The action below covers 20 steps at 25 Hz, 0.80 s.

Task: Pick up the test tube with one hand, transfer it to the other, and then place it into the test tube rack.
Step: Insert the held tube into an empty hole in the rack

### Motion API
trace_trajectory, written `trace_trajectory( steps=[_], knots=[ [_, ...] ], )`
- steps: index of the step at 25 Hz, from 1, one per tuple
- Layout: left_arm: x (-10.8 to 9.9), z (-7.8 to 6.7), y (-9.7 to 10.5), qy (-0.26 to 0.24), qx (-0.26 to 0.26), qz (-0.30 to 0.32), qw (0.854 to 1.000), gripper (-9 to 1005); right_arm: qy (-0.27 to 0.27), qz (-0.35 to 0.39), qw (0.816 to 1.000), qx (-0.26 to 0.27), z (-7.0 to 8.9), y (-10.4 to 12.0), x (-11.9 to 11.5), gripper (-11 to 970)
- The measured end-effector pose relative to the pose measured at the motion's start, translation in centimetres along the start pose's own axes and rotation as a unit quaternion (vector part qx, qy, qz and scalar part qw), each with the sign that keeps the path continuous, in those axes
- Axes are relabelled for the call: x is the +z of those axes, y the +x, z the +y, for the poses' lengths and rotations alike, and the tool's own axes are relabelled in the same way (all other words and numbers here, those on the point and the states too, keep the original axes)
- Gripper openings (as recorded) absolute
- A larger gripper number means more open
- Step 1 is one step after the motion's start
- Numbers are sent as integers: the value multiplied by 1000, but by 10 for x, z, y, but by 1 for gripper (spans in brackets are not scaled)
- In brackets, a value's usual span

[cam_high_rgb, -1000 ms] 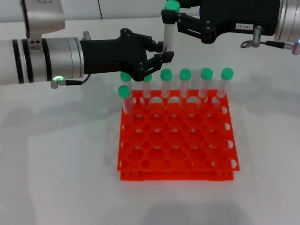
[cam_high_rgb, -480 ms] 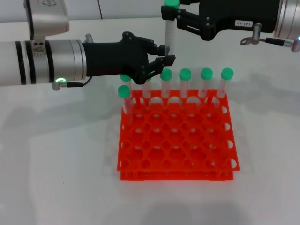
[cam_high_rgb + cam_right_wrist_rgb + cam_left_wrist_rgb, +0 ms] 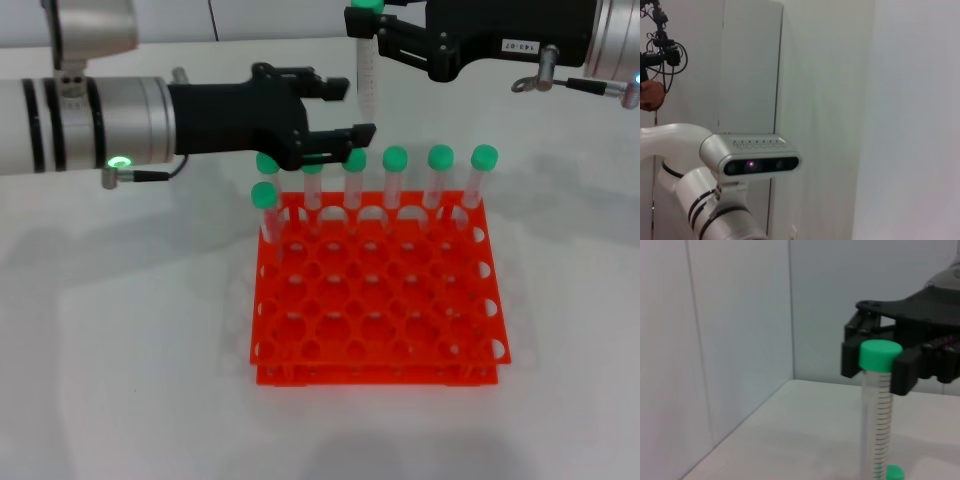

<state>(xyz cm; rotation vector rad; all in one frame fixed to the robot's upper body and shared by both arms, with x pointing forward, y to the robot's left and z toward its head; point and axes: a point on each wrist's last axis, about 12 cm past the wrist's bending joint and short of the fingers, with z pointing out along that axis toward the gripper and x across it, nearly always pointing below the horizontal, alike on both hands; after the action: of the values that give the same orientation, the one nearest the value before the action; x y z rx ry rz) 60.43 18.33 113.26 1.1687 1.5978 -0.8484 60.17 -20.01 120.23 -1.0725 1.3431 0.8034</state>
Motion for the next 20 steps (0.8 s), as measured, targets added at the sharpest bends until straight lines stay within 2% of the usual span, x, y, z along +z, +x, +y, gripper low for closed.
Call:
trace_trajectory(
  steps=[4, 10, 15, 20],
  knots=[
    [-13, 2, -1, -22, -4, -1, 1000, 651, 2, 1, 1000, 0, 0, 1, 0, 265],
    [-37, 0, 2, -53, -15, -4, 998, 876, 4, 2, 1000, 2, 0, 2, -2, 266],
    [-69, -8, 6, -89, -39, 0, 995, 885, 3, 2, 1000, 4, 1, 3, -3, 266],
    [-93, -16, 8, -103, -59, 11, 993, 893, 5, 0, 1000, 10, 4, 6, -7, 265]
  ],
)
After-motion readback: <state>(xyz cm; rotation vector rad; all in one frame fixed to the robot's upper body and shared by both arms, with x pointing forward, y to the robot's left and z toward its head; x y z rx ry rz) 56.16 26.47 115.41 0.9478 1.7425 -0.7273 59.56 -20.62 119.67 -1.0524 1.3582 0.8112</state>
